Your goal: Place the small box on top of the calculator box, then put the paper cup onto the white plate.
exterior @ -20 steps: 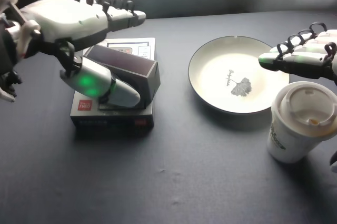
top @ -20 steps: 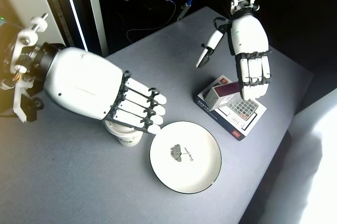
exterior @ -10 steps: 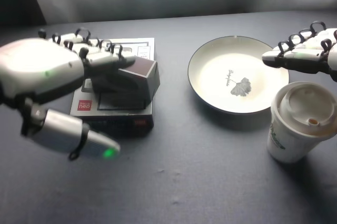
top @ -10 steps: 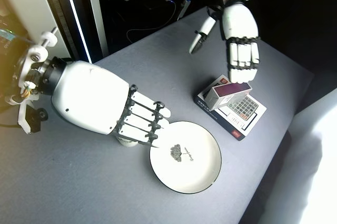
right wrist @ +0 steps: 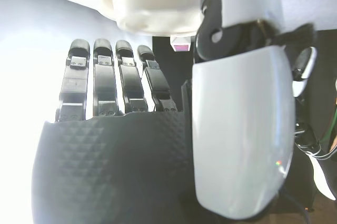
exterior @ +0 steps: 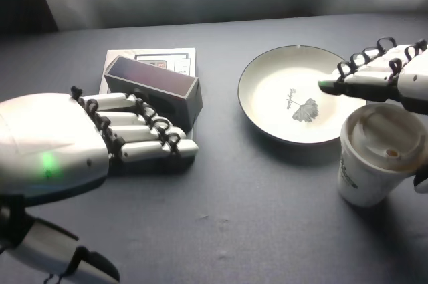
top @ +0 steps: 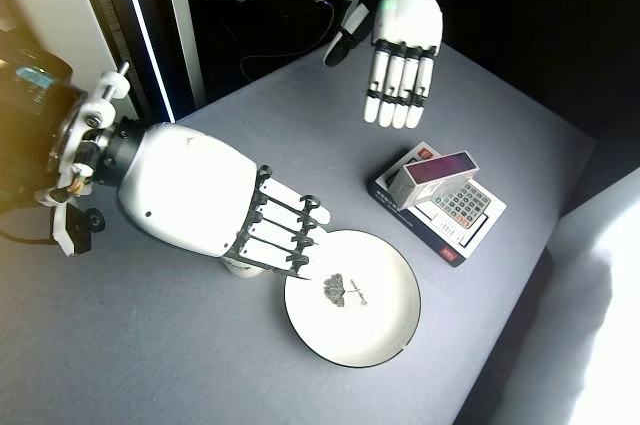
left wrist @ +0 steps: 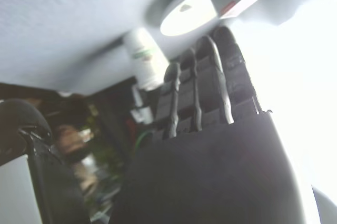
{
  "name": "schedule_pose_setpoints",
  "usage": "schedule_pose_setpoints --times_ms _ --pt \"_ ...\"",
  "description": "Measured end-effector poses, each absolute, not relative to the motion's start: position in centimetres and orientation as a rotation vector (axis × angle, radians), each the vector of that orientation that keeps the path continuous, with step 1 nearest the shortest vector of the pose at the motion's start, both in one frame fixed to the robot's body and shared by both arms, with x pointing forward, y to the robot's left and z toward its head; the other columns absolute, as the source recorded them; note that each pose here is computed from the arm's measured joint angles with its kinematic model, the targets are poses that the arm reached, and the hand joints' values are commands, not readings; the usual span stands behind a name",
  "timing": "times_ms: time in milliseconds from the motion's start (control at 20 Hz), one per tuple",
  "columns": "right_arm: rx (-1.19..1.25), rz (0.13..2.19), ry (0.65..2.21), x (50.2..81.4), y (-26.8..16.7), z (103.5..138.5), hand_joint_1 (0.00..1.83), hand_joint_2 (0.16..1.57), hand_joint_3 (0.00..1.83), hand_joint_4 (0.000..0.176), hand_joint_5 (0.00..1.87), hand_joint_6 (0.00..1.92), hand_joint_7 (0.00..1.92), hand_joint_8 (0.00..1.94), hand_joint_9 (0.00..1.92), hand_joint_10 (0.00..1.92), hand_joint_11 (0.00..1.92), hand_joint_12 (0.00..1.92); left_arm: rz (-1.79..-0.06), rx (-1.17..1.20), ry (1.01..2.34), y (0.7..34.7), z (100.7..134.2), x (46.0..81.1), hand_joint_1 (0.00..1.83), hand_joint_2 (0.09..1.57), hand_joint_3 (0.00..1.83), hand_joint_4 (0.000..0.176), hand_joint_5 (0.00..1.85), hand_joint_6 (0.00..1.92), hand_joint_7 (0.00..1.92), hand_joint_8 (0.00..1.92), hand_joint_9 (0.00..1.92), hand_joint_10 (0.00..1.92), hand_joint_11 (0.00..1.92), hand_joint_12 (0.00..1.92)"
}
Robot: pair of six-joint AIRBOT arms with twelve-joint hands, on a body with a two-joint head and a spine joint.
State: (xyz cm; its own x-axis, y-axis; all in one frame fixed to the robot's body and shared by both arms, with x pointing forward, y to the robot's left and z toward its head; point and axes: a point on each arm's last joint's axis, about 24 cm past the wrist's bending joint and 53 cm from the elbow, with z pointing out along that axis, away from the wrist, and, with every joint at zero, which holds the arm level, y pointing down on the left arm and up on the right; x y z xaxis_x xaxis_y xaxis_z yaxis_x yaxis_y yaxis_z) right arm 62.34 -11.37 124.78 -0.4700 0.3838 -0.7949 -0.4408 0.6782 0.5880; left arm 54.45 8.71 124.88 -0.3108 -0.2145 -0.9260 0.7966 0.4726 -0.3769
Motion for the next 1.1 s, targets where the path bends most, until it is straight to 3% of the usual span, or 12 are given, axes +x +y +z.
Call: schedule_pose_setpoints --times_ms 250,350,700,750,900,1100 --pt "-0.035 0.961 1.849 62.2 -11.4 123.9 1.26 0.81 0.0 0.0 0.0 0.0 0.0 0.0 0.0 0.0 0.04 0.03 -1.121 0.564 1.552 8.7 124.9 53.4 0.45 0.91 0.0 0.0 0.14 0.01 0.22 0.01 0.23 0.01 0.0 0.58" --pt "-0.017 0.973 1.854 62.2 -11.4 123.7 1.27 0.81 0.0 0.0 0.0 0.0 0.0 0.0 0.0 0.0 0.03 0.03 -1.125 0.572 1.561 8.6 124.7 53.3 0.44 0.92 0.0 0.0 0.13 0.0 0.2 0.0 0.21 0.0 0.0 0.5" --pt "0.002 0.977 1.869 62.3 -11.6 123.3 1.27 0.84 0.0 0.0 0.0 0.0 0.0 0.0 0.0 0.0 0.0 0.24 -1.109 0.593 1.576 8.5 124.2 53.2 0.44 0.94 0.0 0.0 0.12 0.0 0.21 0.0 0.23 0.0 0.0 0.56" --pt "0.003 0.976 1.869 62.3 -11.7 123.3 1.29 0.85 0.0 0.0 0.0 0.0 0.0 0.0 0.0 0.0 0.0 0.19 -1.104 0.595 1.577 8.4 124.2 53.2 0.45 0.93 0.0 0.0 0.14 0.01 0.23 0.0 0.25 0.01 0.0 0.61" --pt "0.006 0.974 1.869 62.4 -11.8 123.3 1.3 0.87 0.01 0.0 0.0 0.0 0.0 0.0 0.0 0.0 0.0 0.19 -1.112 0.612 1.573 7.7 124.2 52.9 0.46 0.95 0.0 0.0 0.11 0.0 0.18 0.0 0.21 0.0 0.0 0.51" --pt "0.001 0.972 1.889 62.3 -11.5 122.5 1.3 0.87 0.0 0.0 0.0 0.0 0.0 0.0 0.0 0.0 0.0 0.27 -1.119 0.62 1.571 6.9 124.4 52.6 0.47 0.94 0.0 0.0 0.15 0.0 0.22 0.0 0.25 0.01 0.0 0.59"
